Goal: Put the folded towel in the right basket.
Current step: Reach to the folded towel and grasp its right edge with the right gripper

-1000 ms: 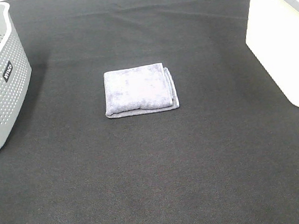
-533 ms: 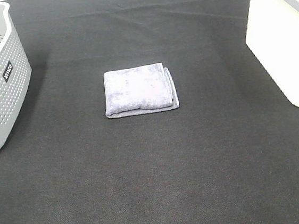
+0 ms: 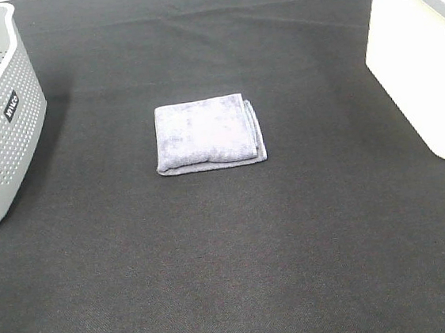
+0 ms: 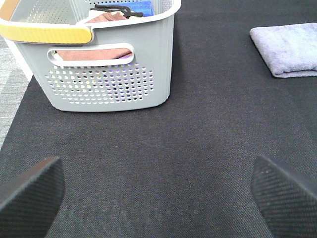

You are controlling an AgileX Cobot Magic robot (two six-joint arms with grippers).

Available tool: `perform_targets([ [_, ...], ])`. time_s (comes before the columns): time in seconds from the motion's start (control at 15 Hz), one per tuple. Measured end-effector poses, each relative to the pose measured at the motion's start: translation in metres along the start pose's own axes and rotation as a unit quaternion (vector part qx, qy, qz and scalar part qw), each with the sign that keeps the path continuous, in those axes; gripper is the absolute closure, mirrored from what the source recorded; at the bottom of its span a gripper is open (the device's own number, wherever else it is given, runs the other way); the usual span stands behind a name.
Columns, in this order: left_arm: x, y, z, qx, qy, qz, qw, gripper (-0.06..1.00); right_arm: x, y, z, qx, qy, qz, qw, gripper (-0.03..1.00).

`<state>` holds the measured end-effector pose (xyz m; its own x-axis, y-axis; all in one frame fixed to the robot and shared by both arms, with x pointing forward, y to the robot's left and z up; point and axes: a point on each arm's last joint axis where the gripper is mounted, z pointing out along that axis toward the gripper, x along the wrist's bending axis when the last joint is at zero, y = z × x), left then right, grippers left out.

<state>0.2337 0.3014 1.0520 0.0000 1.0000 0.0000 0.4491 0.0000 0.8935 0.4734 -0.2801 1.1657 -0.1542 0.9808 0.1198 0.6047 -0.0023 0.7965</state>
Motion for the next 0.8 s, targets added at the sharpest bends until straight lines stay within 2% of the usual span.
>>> perform_targets([
  [0.2,0.0,0.0,0.0,0.0,0.0,0.0,1.0,-0.03,-0.001,0.037,0.047,0.049,0.044,0.0,0.998,0.13],
  [0.4,0.0,0.0,0.0,0.0,0.0,0.0,1.0,-0.03,-0.002,0.059,0.094,0.101,0.074,0.002,0.992,0.14],
  [0.6,0.0,0.0,0.0,0.0,0.0,0.0,1.0,-0.03,0.034,0.069,0.142,0.136,0.105,-0.05,0.984,0.15],
  [0.8,0.0,0.0,0.0,0.0,0.0,0.0,1.0,-0.03,0.064,0.063,0.183,0.164,0.121,-0.073,0.976,0.16],
])
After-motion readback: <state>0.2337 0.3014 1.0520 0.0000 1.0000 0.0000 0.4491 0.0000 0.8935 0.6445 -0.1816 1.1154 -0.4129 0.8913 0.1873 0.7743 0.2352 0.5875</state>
